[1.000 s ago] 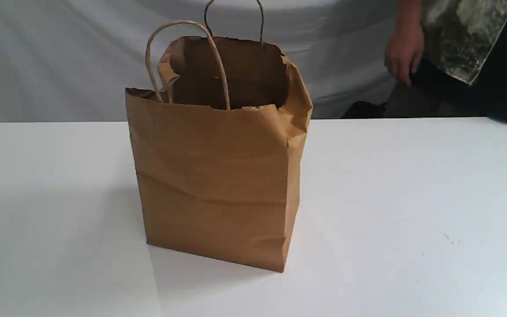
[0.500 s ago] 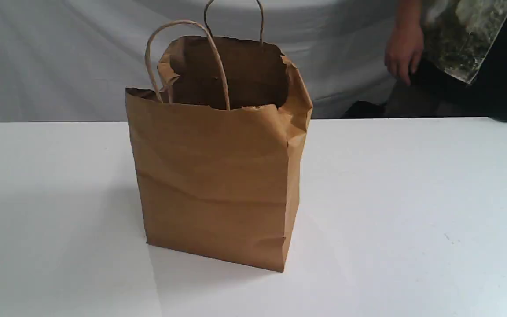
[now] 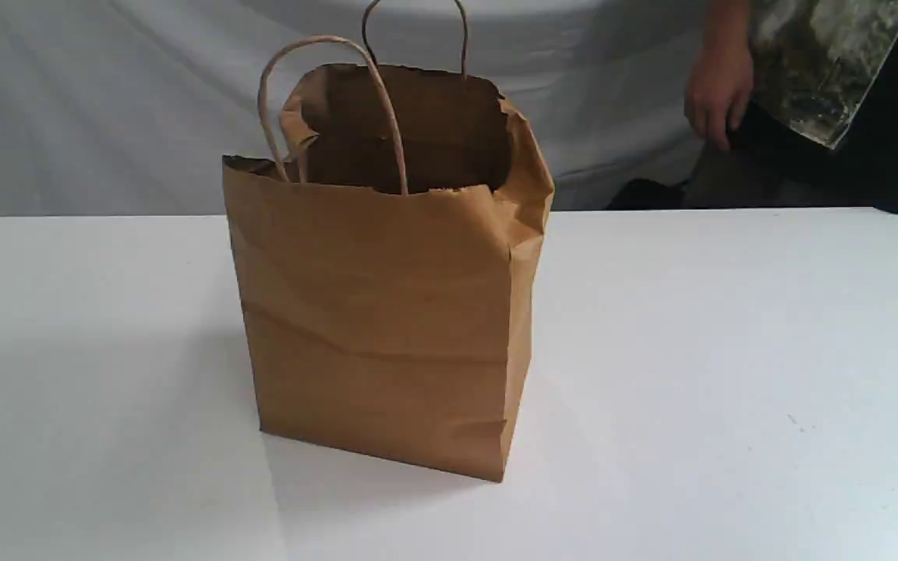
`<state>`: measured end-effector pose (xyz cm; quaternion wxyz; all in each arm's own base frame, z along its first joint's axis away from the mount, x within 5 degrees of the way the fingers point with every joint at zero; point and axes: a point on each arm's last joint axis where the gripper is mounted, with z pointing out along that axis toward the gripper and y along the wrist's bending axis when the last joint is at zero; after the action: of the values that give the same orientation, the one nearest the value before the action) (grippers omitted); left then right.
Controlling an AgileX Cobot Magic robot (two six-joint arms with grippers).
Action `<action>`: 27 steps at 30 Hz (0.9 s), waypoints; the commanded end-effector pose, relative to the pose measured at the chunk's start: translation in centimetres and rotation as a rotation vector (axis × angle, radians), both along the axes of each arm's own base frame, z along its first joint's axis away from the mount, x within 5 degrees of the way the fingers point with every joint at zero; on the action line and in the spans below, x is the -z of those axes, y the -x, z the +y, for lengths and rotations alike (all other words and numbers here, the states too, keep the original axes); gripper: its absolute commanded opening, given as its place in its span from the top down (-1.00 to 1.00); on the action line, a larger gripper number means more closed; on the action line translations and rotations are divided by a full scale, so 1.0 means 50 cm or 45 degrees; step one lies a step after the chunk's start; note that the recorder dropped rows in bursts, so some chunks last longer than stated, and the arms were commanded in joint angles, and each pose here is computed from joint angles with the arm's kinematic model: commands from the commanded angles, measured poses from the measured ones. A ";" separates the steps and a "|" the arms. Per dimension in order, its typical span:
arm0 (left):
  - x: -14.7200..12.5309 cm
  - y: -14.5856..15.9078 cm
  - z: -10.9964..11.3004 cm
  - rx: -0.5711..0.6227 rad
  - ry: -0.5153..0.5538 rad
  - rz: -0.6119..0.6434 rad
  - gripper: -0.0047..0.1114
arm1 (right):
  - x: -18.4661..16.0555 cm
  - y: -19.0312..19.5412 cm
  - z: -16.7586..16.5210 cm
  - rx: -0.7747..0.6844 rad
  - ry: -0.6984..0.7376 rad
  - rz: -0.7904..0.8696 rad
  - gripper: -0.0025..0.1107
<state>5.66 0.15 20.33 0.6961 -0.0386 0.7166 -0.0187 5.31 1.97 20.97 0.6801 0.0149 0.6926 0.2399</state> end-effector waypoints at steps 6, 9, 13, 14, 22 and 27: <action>-0.001 0.000 0.000 -0.003 0.017 -0.015 0.92 | 0.002 0.000 0.000 -0.003 0.012 -0.003 0.90; -0.001 0.000 0.000 -0.003 0.017 -0.015 0.92 | 0.002 0.000 0.000 -0.003 0.012 -0.003 0.90; -0.001 0.000 0.000 -0.003 0.017 -0.015 0.92 | 0.002 0.000 0.000 -0.003 0.012 -0.003 0.90; -0.001 0.000 0.000 -0.003 0.017 -0.015 0.92 | 0.001 0.000 0.000 0.001 0.011 -0.006 0.90; -0.001 0.000 0.000 -0.003 0.017 -0.015 0.92 | 0.001 -0.001 -0.004 0.038 0.321 -0.106 0.91; -0.001 0.000 0.000 -0.003 0.017 -0.015 0.92 | 0.011 0.000 0.001 -0.009 0.699 -0.171 0.96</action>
<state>5.66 0.15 20.33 0.6961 -0.0398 0.7166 -0.0199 5.32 1.93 20.75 0.7076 -0.1390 0.6873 0.0868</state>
